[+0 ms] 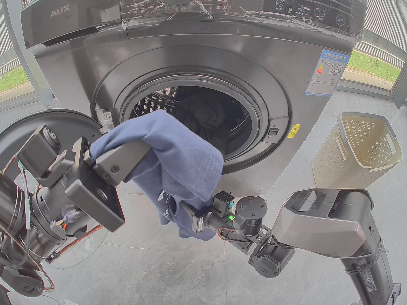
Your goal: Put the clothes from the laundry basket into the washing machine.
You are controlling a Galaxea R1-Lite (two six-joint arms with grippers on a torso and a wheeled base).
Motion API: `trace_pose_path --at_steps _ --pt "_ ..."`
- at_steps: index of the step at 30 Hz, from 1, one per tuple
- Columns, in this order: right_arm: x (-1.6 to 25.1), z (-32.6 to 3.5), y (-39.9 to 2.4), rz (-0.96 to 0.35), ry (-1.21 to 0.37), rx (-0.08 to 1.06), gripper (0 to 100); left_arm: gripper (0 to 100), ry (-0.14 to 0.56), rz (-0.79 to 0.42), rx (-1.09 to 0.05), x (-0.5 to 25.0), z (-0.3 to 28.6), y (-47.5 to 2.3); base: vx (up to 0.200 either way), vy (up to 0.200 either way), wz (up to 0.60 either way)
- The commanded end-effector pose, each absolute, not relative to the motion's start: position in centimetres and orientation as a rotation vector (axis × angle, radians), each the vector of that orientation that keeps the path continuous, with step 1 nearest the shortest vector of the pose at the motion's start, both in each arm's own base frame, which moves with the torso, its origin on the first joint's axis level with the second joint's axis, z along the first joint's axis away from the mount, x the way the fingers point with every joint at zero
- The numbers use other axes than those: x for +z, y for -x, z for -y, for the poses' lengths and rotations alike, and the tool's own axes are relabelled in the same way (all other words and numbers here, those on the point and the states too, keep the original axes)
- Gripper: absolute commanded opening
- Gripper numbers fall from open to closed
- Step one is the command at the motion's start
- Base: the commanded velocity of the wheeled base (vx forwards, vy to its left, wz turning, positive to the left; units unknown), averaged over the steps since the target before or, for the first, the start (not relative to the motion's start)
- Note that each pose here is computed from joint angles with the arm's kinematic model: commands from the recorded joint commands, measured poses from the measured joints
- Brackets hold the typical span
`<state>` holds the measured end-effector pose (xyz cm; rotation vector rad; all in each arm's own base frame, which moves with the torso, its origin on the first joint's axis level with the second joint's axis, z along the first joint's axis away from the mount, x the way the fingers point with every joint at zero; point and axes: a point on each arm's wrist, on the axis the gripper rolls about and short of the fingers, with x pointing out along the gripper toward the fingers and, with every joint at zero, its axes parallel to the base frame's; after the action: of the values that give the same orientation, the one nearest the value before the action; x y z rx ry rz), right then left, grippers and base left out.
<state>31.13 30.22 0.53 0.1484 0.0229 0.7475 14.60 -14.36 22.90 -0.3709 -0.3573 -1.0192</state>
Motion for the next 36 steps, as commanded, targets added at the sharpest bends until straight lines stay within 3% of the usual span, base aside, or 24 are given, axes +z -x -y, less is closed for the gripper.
trace_pose_path --at_steps 1,8,18,24,36 --pt "1.4 -29.9 -31.3 -0.007 -0.157 0.738 0 0 0.370 0.350 -1.011 22.8 14.4 -14.8 0.000 0.000 0.00" --pt "3.9 -27.9 -30.2 -0.010 -0.160 0.717 0 0 0.367 0.357 -0.980 22.8 14.0 -15.2 0.000 0.000 0.00" --pt "10.7 -22.3 -26.0 0.031 -0.199 0.662 0 0 0.353 0.349 -0.911 22.5 13.0 -16.3 0.000 0.000 0.00" --pt "12.6 -20.2 -23.2 0.028 -0.239 0.664 0 0 0.333 0.320 -0.855 21.7 12.2 -17.3 0.000 0.000 0.00" --pt "13.6 -19.4 -22.0 0.039 -0.253 0.676 0 0 0.263 0.029 -0.788 15.0 12.5 -19.1 0.000 0.000 0.00"
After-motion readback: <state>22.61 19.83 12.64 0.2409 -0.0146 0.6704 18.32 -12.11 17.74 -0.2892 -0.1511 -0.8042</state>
